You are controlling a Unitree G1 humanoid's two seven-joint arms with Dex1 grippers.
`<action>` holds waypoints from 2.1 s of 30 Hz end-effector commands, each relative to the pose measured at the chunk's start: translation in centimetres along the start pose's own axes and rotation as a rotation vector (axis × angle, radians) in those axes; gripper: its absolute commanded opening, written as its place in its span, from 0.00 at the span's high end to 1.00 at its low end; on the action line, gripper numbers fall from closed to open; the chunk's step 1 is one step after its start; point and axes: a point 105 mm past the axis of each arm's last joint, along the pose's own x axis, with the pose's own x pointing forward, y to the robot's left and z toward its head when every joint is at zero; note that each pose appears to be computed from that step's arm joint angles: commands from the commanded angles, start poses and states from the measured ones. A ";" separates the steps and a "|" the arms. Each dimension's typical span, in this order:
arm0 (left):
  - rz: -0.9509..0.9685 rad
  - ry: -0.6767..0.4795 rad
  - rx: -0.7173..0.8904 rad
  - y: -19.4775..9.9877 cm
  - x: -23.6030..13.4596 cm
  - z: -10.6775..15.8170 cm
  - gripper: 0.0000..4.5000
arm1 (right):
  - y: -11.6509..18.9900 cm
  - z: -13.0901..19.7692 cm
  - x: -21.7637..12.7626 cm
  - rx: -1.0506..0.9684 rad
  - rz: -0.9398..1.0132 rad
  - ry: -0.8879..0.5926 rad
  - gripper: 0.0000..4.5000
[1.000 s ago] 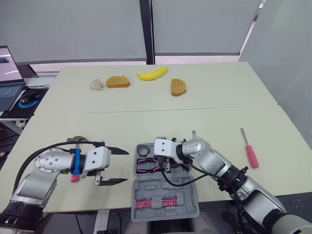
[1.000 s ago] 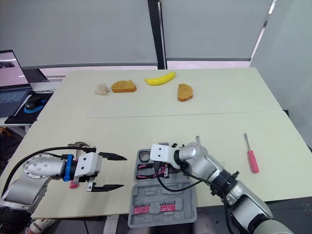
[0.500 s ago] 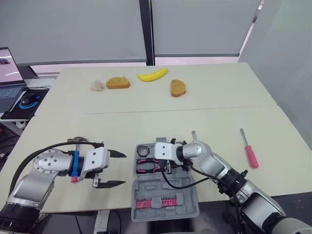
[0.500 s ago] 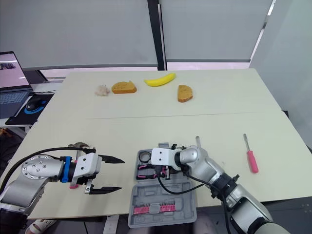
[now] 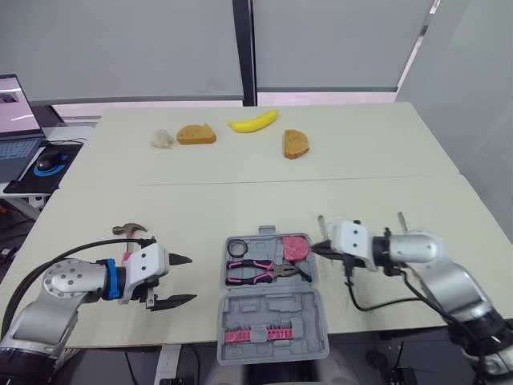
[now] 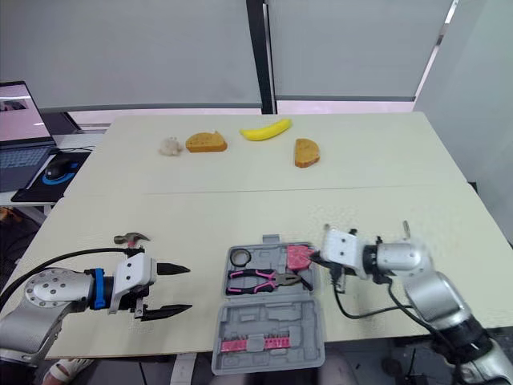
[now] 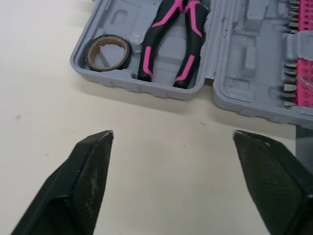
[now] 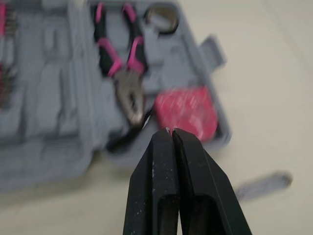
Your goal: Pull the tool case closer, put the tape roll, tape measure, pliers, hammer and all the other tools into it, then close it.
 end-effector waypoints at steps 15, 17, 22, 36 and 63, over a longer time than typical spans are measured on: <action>-0.087 0.019 0.061 -2.4 5.2 -1.4 0.99 | 2.8 -2.9 3.5 -0.006 0.065 0.042 1.00; -0.076 0.010 0.078 -2.0 5.8 -1.0 0.99 | 2.6 -2.8 3.9 -0.011 0.070 0.039 1.00; -0.068 -0.008 0.097 -1.4 6.8 -0.3 0.99 | 2.3 -2.2 4.9 -0.016 0.083 0.016 1.00; -0.079 -0.052 0.112 -1.3 8.9 1.4 0.99 | 1.9 0.1 7.5 -0.023 0.101 -0.063 1.00; 0.047 -0.023 0.169 3.4 10.2 1.8 0.99 | -1.7 1.7 9.3 -0.001 0.011 -0.079 1.00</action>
